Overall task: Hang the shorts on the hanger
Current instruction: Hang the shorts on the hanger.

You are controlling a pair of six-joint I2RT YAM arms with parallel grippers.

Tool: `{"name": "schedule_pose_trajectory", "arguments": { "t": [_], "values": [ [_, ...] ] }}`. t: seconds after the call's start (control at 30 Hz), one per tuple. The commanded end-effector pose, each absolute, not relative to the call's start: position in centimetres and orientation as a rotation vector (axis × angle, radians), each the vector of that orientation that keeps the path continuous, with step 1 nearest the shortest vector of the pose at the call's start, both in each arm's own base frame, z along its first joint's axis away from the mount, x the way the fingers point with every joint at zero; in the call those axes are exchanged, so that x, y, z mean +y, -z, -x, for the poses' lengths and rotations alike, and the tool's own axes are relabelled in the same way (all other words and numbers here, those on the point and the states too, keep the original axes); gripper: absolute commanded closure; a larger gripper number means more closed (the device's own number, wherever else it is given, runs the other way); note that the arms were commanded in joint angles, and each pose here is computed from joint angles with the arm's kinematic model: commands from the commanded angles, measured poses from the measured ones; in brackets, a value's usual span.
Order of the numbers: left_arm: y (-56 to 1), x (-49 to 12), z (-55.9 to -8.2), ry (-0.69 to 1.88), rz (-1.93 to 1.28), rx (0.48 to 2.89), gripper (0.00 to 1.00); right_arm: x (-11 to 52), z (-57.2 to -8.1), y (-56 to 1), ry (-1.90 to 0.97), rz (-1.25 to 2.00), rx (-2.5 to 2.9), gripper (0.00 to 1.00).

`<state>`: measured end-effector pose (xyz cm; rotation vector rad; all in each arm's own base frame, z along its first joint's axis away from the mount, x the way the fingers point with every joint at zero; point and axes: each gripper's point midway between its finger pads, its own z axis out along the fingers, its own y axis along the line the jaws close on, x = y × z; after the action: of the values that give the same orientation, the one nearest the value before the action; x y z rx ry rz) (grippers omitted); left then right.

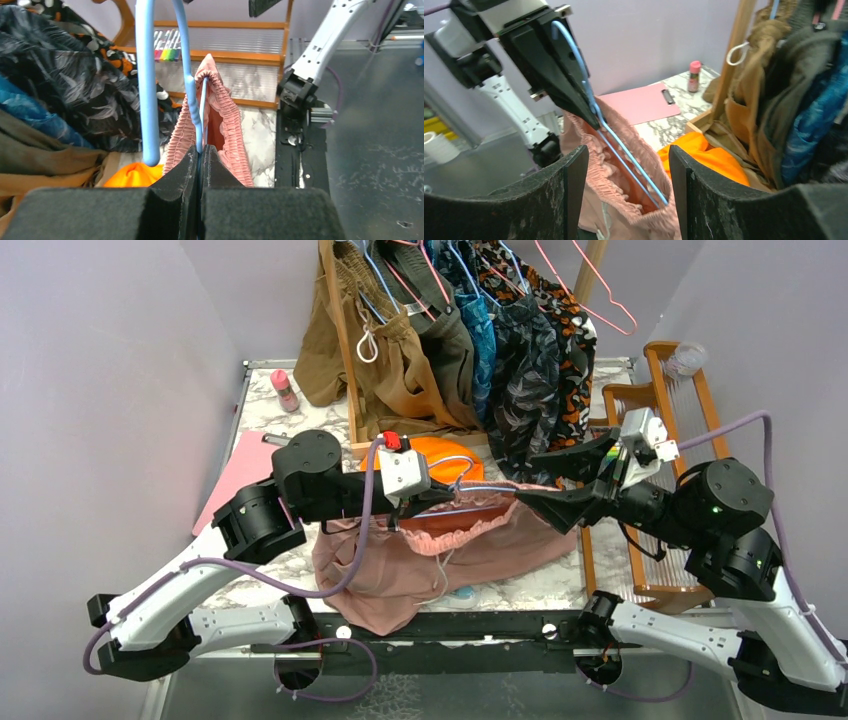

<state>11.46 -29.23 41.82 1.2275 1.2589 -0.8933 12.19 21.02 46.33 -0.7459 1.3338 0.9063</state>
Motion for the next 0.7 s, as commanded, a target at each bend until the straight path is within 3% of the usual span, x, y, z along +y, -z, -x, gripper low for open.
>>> {"name": "schedule_pose_trajectory", "arguments": {
  "t": [0.0,0.43,0.67],
  "values": [
    [-42.9,-30.1,-9.2,1.023,-1.288,1.168,1.0,23.2,-9.7,-46.3,-1.009,0.943,1.243,0.38],
    [-41.4,-31.0,-8.0,1.118,-1.34,1.177,1.0,27.2,-8.8,-44.7,-1.199,1.018,1.193,0.42],
    [-40.1,-31.3,-8.1,1.125,-1.35,1.195,1.0,29.0,-9.0,-43.7,-1.264,1.046,1.211,0.53]
  ]
}}
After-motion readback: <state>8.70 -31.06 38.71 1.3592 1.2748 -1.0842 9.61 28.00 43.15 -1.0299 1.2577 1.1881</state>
